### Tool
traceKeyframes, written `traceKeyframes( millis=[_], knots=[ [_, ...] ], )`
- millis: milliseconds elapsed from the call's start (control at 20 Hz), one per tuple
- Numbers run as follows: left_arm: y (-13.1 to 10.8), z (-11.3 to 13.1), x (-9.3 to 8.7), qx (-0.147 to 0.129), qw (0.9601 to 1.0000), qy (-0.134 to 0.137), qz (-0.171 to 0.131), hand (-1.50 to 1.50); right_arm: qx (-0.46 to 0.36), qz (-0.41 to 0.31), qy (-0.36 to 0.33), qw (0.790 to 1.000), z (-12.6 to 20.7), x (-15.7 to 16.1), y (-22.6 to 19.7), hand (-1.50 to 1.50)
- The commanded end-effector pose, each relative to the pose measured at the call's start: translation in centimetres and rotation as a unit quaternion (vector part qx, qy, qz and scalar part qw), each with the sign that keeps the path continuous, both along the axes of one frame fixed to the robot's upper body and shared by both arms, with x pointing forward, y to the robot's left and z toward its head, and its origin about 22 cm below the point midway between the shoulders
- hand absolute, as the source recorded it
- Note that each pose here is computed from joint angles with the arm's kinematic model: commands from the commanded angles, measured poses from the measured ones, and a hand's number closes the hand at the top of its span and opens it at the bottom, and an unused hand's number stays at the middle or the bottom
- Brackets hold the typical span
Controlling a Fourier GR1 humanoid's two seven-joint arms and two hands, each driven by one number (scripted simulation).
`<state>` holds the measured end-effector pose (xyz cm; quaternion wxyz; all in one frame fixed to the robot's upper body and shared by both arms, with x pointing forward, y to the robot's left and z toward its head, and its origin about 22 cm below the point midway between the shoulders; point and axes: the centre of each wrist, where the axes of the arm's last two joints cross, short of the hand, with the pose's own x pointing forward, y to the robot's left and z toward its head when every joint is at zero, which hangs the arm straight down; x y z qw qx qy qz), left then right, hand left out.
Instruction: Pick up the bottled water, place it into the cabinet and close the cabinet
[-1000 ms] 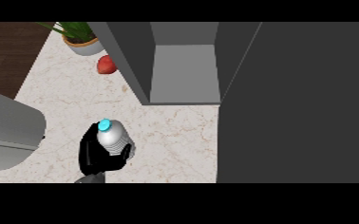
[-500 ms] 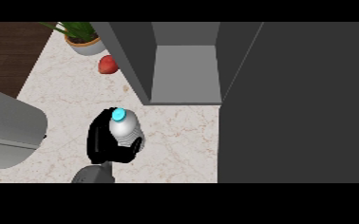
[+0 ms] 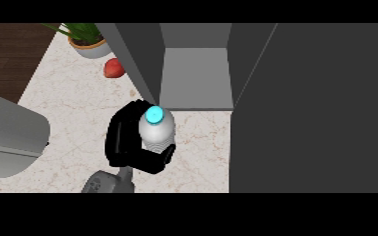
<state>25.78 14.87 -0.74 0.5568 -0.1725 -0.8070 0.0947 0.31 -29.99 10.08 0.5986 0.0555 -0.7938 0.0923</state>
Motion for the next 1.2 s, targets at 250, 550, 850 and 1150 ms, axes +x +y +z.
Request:
traceKeyframes(
  millis=[250,550,850,1150],
  knots=[
    [-8.0,6.0,-2.4,0.021,0.9993,0.012,-0.028,1.5,0.008,0.02,-0.035,0.999,2.2,1.2,0.7,-1.5],
    [-10.5,10.7,0.2,0.043,0.999,0.002,0.015,1.5,0.011,0.012,-0.041,0.999,3.1,0.8,0.9,-1.5],
    [-12.3,12.8,3.4,0.067,0.996,-0.007,0.059,1.5,0.005,0.006,-0.039,0.999,2.4,1.4,0.6,-1.5],
    [-12.8,12.4,6.3,0.093,0.9925,0.012,0.078,1.5,0.0,0.012,-0.046,0.999,3.3,1.6,0.4,-1.5]
  ],
)
